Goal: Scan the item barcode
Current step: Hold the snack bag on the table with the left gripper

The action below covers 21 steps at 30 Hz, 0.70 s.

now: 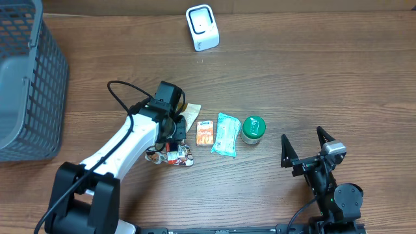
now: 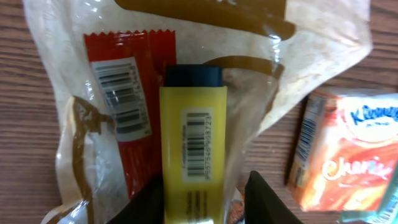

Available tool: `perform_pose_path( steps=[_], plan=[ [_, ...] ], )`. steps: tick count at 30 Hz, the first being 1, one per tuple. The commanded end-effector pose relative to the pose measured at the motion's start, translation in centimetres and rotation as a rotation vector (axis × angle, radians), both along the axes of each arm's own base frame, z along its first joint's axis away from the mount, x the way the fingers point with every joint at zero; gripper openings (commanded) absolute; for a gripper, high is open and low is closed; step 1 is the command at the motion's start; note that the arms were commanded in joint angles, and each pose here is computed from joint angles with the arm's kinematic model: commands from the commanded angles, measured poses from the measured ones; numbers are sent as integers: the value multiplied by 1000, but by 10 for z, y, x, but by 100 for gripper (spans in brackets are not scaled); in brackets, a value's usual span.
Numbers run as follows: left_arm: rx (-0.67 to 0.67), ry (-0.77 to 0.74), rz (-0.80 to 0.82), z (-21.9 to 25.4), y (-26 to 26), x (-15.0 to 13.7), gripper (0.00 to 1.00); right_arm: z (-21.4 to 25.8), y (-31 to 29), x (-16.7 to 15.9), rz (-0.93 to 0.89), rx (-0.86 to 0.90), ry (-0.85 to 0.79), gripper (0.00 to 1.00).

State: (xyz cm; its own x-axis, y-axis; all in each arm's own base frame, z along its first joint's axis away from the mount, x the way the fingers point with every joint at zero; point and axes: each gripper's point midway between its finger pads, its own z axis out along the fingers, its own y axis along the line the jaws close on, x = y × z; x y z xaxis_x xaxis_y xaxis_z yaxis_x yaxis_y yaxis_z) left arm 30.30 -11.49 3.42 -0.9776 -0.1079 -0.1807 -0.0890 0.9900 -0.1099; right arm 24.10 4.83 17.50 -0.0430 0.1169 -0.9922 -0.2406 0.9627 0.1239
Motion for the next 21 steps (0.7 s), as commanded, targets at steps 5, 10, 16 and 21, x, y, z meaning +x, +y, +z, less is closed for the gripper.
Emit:
perform_pose_path(
  steps=[5, 10, 16, 21],
  plan=[
    [8, 56, -7, -17, 2, -6, 31, -2, -2, 1, -13, -7, -5, 100],
    [-1, 32, -3, -7, 0, 3, 35, -2, -2, 1, -13, -7, -5, 100],
    [-3, 20, -13, 8, -2, 12, 39, -2, -2, 1, -13, -7, -5, 100],
    [-5, 5, -25, 23, -5, 20, 42, -2, -2, 1, -13, -7, -5, 100]
  ],
)
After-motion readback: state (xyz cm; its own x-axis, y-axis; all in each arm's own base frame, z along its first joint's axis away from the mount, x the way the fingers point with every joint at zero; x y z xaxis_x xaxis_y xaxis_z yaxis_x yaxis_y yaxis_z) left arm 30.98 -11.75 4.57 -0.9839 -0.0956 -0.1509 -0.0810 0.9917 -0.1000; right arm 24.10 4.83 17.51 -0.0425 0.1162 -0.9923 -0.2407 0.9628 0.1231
